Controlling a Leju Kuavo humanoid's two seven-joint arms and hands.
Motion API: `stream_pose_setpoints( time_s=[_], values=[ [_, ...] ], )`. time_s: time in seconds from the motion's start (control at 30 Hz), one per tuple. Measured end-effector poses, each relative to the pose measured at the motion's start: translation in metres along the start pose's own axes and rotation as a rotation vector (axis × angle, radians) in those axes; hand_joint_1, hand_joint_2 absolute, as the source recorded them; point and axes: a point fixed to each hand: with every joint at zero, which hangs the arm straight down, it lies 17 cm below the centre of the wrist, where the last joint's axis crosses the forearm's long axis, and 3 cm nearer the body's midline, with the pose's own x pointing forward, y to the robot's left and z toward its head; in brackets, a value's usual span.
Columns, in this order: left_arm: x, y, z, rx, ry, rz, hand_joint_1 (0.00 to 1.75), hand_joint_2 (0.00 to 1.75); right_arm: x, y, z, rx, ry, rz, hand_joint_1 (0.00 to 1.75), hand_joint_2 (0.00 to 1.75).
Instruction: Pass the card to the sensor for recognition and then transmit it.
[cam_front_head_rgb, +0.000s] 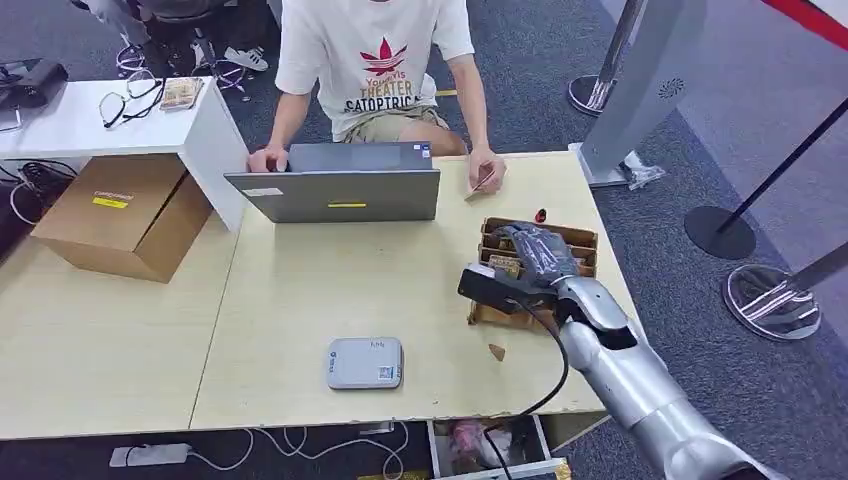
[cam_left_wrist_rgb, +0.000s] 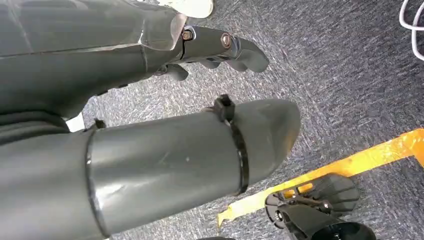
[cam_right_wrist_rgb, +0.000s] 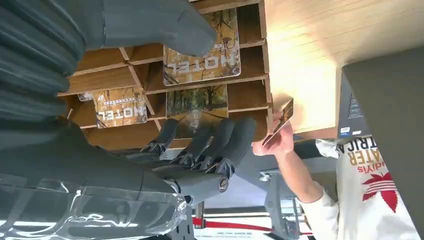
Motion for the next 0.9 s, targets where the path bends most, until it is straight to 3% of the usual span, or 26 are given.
stream_pose_setpoints(
  time_s=[0.1,0.13,0.9],
  values=[
    [0.0,0.0,0.0,0.0,0.0,0.0,0.0,0.0,-0.002,0.001,0.0,0.003,0.003,0.001,0.72,1.75],
    [0.0,0.0,0.0,0.0,0.0,0.0,0.0,0.0,-0.003,0.001,0.0,0.004,0.006,0.003,0.79,1.75],
    [0.0,0.002,-0.001,0.002,-0.003,-0.013,0.0,0.0,-0.012,-0.002,0.002,-0.001,0.021,0.024,0.77,1.75]
  ],
)
